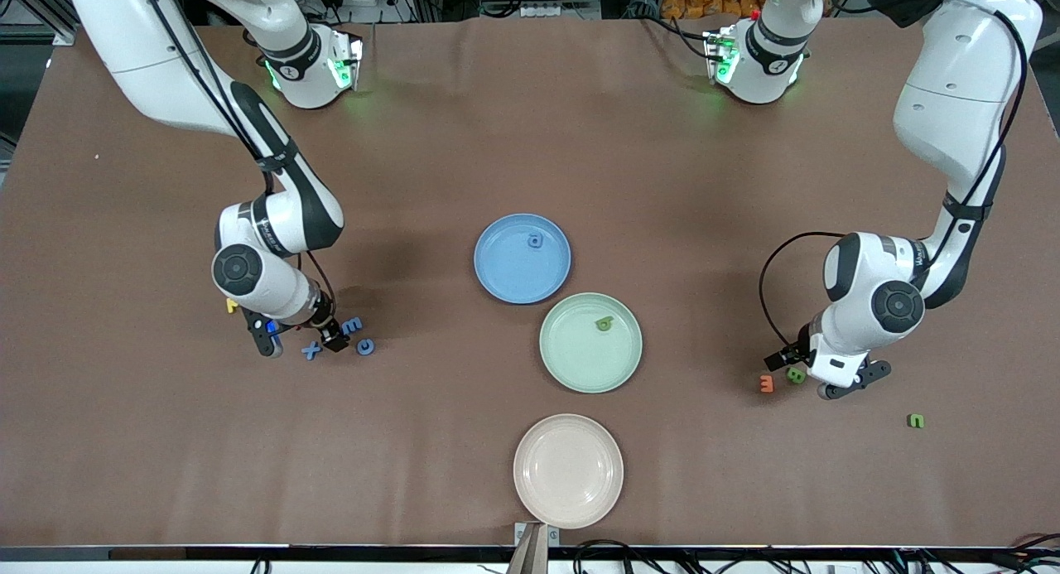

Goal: Sort letters by color into matching plates
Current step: 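Grasp blue 3 with the right gripper while the left gripper grasps green Z, then drop blue 3 on the blue plate while the left gripper drops Z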

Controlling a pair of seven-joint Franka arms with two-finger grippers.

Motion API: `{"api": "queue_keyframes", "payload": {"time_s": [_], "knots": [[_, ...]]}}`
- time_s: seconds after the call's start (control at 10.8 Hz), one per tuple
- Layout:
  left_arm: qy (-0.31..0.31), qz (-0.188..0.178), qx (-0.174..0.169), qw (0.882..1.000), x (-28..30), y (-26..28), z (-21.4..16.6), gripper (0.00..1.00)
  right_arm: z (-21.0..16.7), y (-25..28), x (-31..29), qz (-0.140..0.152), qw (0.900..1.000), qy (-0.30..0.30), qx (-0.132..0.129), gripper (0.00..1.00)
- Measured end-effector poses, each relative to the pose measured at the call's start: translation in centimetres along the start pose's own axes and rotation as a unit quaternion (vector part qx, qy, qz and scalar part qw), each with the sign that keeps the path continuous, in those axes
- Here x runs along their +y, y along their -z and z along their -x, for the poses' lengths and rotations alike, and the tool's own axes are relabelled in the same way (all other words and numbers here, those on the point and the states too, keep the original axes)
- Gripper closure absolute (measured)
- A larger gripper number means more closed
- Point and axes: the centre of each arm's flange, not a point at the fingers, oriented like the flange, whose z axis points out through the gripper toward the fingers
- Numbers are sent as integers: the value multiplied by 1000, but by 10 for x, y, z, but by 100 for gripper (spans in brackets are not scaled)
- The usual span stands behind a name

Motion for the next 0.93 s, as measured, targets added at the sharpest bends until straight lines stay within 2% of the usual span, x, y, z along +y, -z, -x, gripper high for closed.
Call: {"api": "queue_keyframes", "payload": {"time_s": [0.19,0.28,0.65,0.74,0.93], "knots": [[-1,-2,-3,1000,0,0,1,0,2,-3,2,0,1000,-8,-1,10],[-1,-1,-3,1000,1,1,1,4,3,-3,2,0,1000,-10,-1,16],[-2,-3,-1,1000,2,10,0,59,4,-4,3,1,1000,-17,-1,25],[-2,-3,0,1000,3,14,0,63,5,-5,3,1,1000,-19,-1,26],[-2,-3,-1,1000,3,13,0,64,10,-5,1,-4,1000,-23,0,26]]}}
